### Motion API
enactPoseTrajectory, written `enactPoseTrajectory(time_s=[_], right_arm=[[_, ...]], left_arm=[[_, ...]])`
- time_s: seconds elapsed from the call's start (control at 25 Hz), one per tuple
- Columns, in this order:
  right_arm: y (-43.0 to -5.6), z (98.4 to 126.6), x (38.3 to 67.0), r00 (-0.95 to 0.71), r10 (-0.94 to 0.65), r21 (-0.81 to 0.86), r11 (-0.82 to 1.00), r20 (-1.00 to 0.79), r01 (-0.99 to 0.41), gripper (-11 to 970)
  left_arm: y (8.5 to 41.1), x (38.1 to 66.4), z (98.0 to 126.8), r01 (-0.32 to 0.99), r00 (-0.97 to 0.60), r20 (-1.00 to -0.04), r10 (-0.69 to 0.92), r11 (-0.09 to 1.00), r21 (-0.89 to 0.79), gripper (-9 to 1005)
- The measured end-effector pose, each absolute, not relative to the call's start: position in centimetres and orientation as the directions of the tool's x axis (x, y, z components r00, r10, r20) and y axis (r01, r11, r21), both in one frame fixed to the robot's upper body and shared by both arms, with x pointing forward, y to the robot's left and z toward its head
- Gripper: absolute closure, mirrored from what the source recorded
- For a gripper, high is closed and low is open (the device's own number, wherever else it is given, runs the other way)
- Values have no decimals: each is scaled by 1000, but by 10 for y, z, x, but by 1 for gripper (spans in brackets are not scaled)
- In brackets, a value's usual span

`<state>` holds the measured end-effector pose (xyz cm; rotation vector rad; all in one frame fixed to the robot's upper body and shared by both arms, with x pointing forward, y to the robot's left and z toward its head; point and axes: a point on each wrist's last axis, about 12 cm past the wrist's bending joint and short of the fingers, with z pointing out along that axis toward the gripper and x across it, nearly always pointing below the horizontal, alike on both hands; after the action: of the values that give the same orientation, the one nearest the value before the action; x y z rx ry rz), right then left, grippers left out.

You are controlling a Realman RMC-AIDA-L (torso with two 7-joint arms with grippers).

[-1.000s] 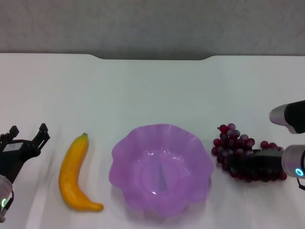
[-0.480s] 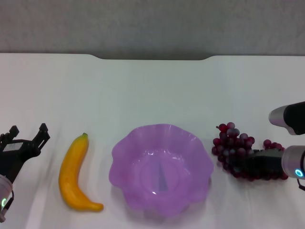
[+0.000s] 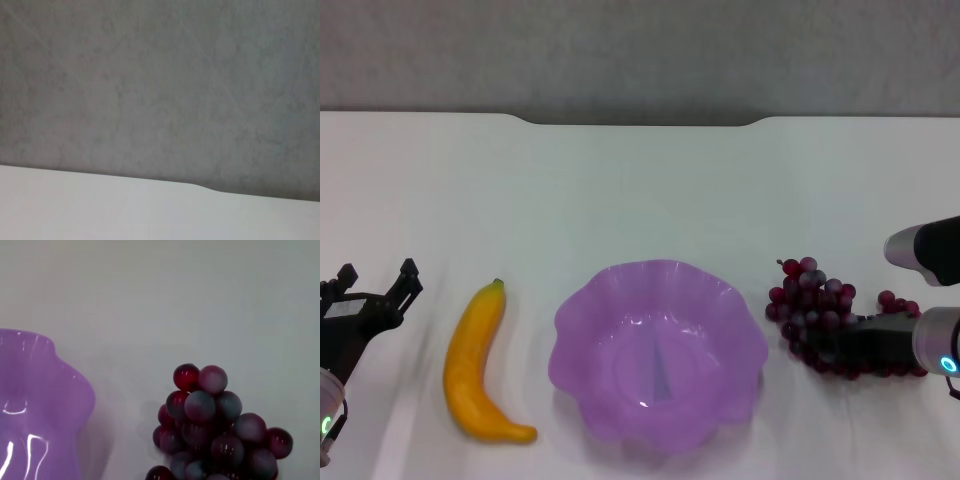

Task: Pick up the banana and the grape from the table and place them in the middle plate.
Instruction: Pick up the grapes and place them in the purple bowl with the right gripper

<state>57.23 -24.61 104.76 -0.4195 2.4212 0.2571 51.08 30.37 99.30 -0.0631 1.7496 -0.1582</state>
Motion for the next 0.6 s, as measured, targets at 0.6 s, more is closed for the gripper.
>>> enactPoseTrajectory(time_s=[0.6], right_arm=[[-246, 1048, 573, -726, -229, 74, 930, -648, -360, 372]], left_arm=[[304, 511, 993, 45, -184, -974, -132, 989, -142, 151]])
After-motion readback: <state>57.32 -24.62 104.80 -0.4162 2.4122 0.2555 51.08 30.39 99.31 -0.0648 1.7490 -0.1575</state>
